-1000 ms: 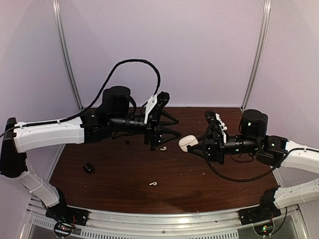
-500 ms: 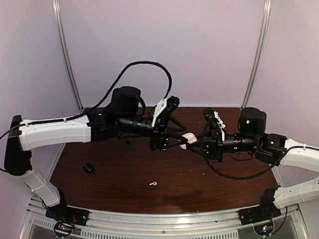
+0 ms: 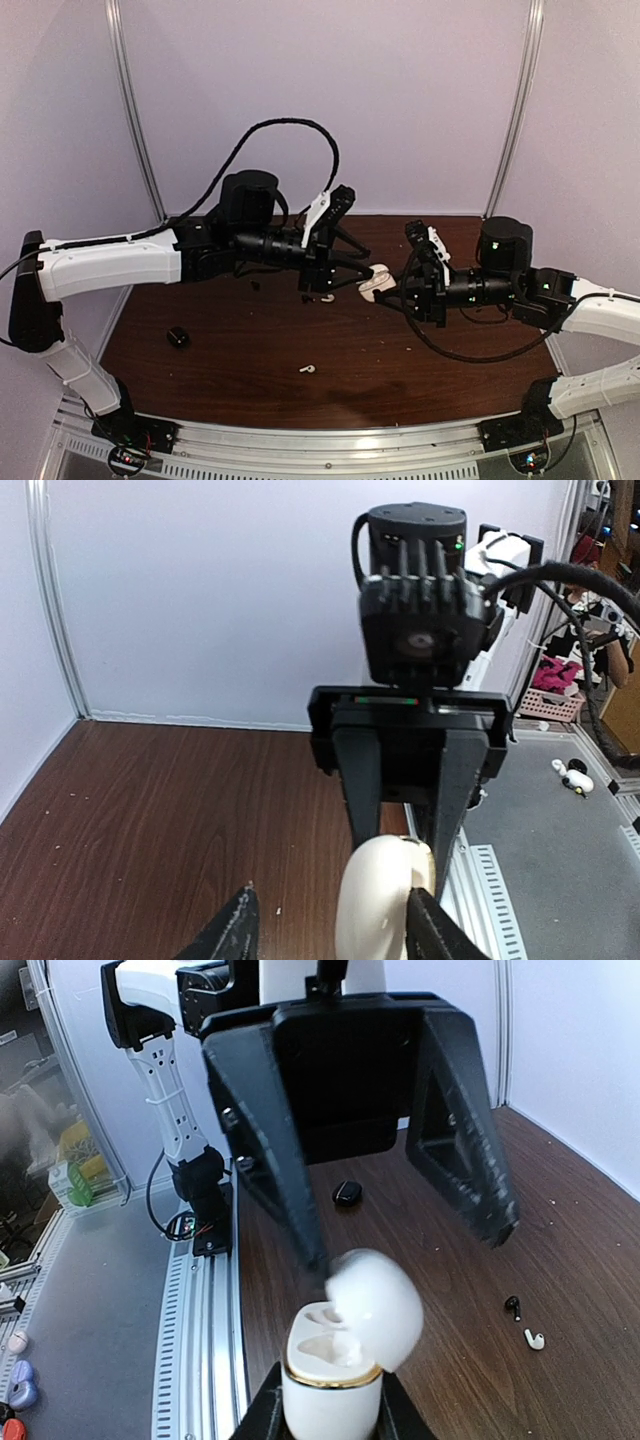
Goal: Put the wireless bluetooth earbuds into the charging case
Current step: Open the charging case, then pick up the right earbud from the center of the board, then place the right earbud in the right side groove of the charging case.
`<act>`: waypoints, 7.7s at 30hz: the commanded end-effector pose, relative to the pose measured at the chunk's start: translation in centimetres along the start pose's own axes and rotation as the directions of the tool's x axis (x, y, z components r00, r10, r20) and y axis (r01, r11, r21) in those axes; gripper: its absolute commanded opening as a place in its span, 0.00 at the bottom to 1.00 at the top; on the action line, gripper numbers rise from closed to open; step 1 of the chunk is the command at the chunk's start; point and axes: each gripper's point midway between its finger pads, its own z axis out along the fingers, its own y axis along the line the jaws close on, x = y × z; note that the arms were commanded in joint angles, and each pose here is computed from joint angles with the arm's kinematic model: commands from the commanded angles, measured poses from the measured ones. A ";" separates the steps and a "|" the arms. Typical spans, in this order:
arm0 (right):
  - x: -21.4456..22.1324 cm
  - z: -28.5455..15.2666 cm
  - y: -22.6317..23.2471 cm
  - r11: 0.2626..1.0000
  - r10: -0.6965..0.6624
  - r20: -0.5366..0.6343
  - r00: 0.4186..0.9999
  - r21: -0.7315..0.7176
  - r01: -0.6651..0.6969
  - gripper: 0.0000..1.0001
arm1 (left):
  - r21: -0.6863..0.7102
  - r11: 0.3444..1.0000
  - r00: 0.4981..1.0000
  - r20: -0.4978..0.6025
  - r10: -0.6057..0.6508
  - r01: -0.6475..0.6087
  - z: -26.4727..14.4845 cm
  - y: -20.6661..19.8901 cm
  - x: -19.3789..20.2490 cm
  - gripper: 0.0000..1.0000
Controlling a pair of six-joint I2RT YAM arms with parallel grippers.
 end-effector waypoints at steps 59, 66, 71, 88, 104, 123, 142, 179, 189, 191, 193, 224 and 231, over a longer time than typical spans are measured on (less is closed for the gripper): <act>-1.3 -4.0 2.8 0.997 -0.074 0.062 0.995 -0.009 0.075 0.00 | -0.287 0.951 0.356 -0.882 -0.308 0.110 -2.7 1.8 28.4 0.51; -1.3 -4.2 3.1 0.996 -0.089 0.064 0.994 -0.014 0.090 0.00 | -0.315 0.948 0.283 -0.905 -0.317 0.052 -2.3 2.2 29.4 0.47; -0.8 -4.3 3.0 0.994 -0.104 0.054 0.993 -0.011 0.105 0.00 | -0.318 0.948 0.241 -0.919 -0.313 0.018 -2.1 2.0 30.2 0.45; -0.9 -4.7 3.1 0.993 -0.117 0.063 0.991 0.000 0.118 0.00 | -0.327 0.945 0.181 -0.931 -0.317 -0.024 -2.6 1.8 31.2 0.27; -1.7 -4.7 1.5 0.987 -0.138 0.122 0.983 0.099 0.126 0.00 | -0.544 0.837 0.651 -0.657 -0.380 -0.061 -3.7 8.5 18.1 0.19; -4.4 -2.3 0.4 0.948 -0.315 0.345 0.884 0.150 0.279 0.00 | -0.431 0.878 0.963 0.068 0.261 -0.207 -8.7 -1.0 -8.2 0.12; -5.9 -2.4 0.8 0.939 -0.342 0.458 0.820 0.184 0.289 0.00 | -0.336 0.900 0.904 0.226 0.364 -0.279 -4.0 -5.7 -10.2 0.08; -5.1 -1.8 0.7 0.955 -0.291 0.456 0.841 0.185 0.231 0.00 | -0.278 0.939 0.926 0.255 0.277 -0.204 1.1 -4.9 -9.2 0.05; -5.5 -2.4 0.9 0.953 -0.299 0.473 0.829 0.192 0.234 0.00 | -0.268 0.943 0.939 0.226 0.259 -0.196 2.1 -4.7 -8.1 0.06; -5.6 -2.7 1.0 0.952 -0.301 0.479 0.825 0.197 0.234 0.00 | -0.270 0.944 0.944 0.214 0.252 -0.190 2.3 -4.6 -7.7 0.06; -5.8 -2.9 1.1 0.951 -0.304 0.487 0.819 0.199 0.235 0.00 | -0.268 0.944 0.948 0.201 0.248 -0.190 2.4 -4.5 -7.3 0.07; -5.6 -4.0 1.5 0.954 -0.296 0.519 0.802 0.196 0.225 0.00 | -0.362 0.914 0.971 0.082 0.226 -0.182 2.1 -2.5 -5.9 0.34; -5.2 -4.1 1.1 0.962 -0.264 0.523 0.810 0.200 0.185 0.00 | -0.331 0.923 0.968 0.086 0.237 -0.197 1.5 -3.4 -5.8 0.46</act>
